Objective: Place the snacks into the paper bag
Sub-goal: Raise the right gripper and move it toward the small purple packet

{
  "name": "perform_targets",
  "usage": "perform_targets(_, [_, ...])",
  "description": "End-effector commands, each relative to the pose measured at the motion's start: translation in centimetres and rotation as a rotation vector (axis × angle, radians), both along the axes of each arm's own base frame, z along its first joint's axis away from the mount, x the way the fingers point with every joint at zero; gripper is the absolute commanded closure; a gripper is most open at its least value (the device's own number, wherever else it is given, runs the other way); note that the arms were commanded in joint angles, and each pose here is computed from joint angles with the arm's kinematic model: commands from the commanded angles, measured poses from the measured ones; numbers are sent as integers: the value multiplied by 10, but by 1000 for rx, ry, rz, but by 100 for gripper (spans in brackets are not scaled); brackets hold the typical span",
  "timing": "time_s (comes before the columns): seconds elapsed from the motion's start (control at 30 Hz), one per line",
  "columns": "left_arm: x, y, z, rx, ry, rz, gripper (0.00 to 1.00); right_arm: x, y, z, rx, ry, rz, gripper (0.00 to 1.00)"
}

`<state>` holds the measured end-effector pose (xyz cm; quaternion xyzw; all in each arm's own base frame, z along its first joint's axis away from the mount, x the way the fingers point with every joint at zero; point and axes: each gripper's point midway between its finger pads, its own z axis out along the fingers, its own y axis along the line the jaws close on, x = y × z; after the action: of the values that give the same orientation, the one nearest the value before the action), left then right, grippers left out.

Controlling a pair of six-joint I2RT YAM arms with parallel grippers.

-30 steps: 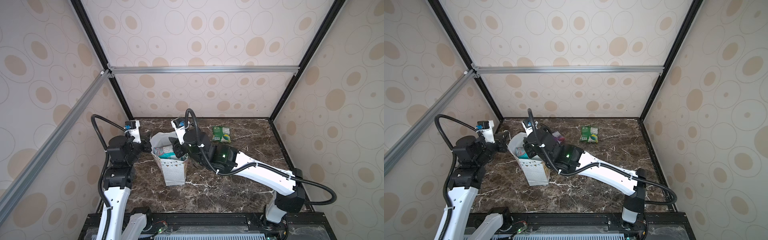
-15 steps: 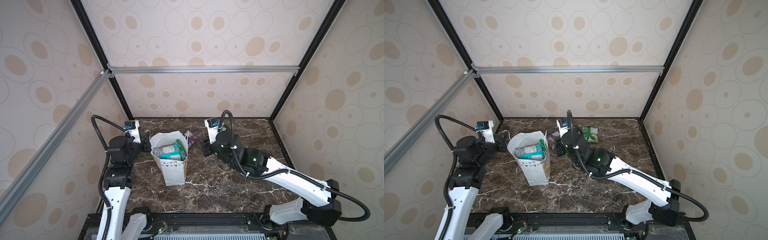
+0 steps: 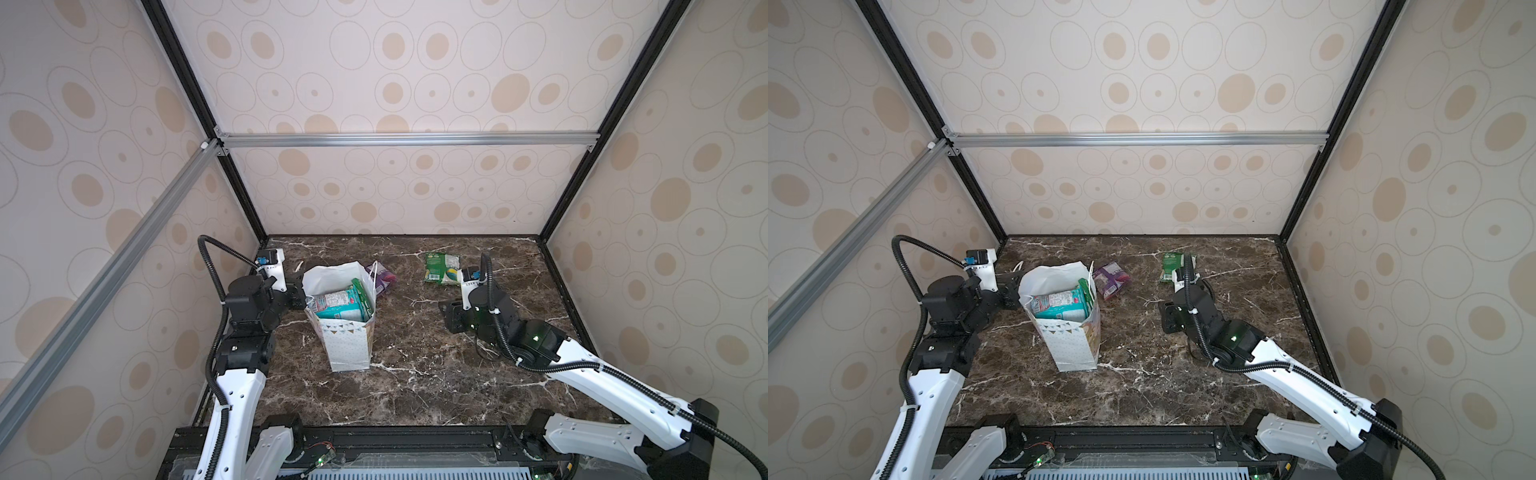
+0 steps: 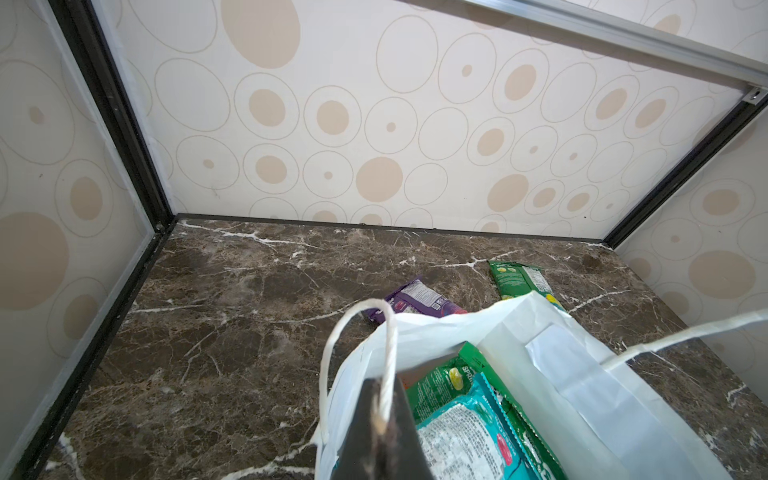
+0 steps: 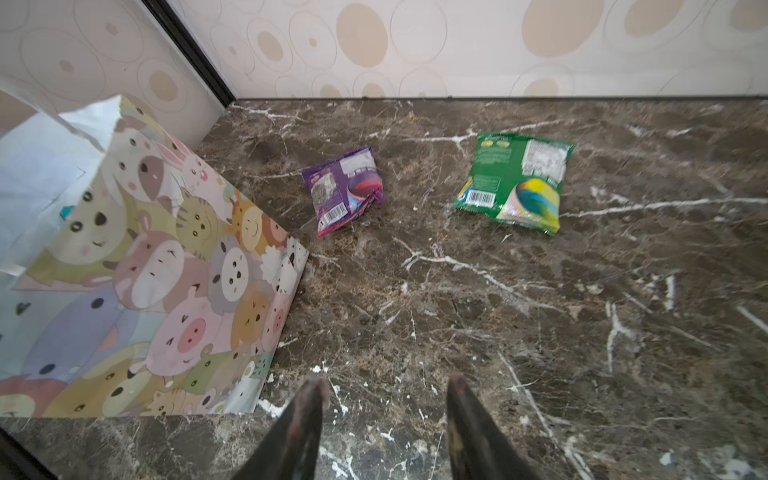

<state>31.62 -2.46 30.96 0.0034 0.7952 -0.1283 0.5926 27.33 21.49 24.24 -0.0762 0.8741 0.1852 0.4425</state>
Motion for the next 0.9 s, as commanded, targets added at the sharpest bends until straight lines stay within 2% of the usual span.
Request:
perform_targets(0.0, [-5,4,9,10,-38,15,100,2,12,-15,103,79,57,50])
perform_targets(0.27, [-8,-3,13,-6,-58,-19,100,25,27,-48,36,131,90,46])
perform_targets(0.37, [-9,-2,16,0,-69,-12,100,37,42,-57,94,134,109,46])
perform_targets(0.53, [-11,0,21,8,-79,-5,100,62,64,-69,265,160,147,45])
perform_targets(0.87, [-16,0,29,14,-105,-9,100,107,100,-99,332,216,192,36])
